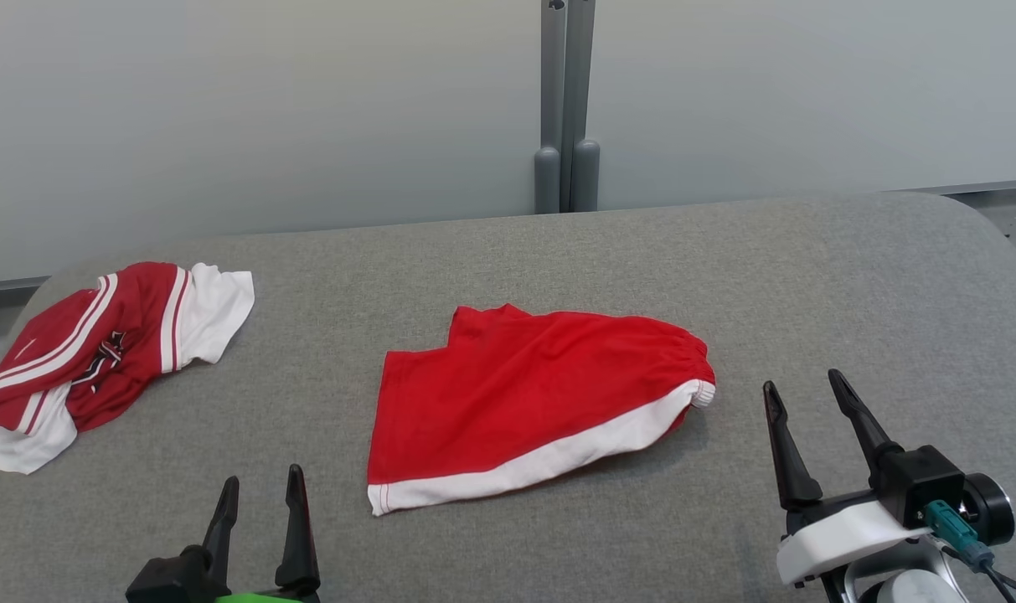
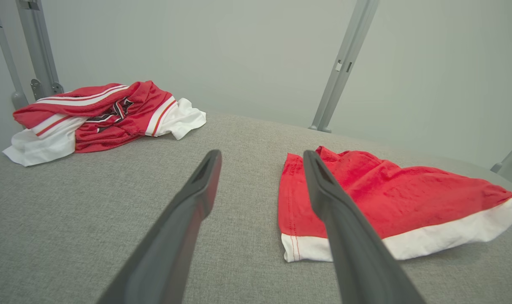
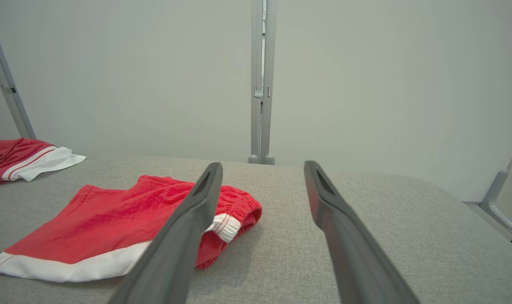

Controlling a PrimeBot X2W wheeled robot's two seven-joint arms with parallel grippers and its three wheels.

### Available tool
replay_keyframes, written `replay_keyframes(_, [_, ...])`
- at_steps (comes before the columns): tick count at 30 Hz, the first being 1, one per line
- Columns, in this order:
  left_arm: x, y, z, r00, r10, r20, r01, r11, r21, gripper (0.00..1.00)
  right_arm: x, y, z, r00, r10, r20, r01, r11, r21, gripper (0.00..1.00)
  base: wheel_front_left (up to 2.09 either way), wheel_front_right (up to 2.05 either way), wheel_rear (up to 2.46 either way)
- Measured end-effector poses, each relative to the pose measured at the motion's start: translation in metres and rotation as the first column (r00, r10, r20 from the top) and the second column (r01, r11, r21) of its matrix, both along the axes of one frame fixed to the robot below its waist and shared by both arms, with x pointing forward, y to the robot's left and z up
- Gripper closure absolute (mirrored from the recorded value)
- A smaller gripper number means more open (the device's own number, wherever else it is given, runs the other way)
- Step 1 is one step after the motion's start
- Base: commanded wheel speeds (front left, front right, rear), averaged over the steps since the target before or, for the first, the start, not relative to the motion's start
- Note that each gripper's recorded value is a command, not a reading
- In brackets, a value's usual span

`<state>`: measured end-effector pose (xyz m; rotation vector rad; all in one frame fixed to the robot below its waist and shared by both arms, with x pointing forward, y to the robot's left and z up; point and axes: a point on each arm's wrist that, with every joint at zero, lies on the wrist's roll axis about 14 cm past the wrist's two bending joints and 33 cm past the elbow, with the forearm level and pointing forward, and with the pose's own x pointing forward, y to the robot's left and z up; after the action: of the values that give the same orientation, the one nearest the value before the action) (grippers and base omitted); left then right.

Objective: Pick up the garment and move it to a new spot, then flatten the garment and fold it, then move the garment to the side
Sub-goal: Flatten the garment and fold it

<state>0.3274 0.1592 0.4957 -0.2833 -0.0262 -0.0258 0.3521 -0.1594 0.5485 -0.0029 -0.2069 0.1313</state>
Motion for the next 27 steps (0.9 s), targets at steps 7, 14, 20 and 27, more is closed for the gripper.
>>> replay_keyframes(7, [0.000,-0.001,-0.001,1.000,-0.002,-0.003,0.002,1.000,-0.004,0.00,0.000,0.002,-0.003,1.000,0.005,-0.010,-0.005,1.000,0.002,0.00,0.00,0.00,0.00])
replay_keyframes(14, [-0.001,-0.001,-0.006,1.000,-0.002,-0.017,0.002,1.000,-0.005,0.00,0.005,0.002,-0.015,0.999,0.007,-0.049,-0.007,1.000,0.007,0.00,0.00,0.00,0.00])
replay_keyframes(20, [-0.002,0.000,-0.012,0.999,0.005,-0.036,-0.005,1.000,-0.006,0.00,0.018,0.007,-0.034,0.992,0.023,-0.126,-0.016,0.998,0.059,0.00,0.00,0.00,0.00])
replay_keyframes(27, [-0.003,0.007,-0.018,0.998,0.026,-0.055,-0.026,1.000,-0.005,0.00,0.038,0.020,-0.058,0.974,0.058,-0.217,-0.045,0.997,0.064,0.00,0.00,0.00,0.00])
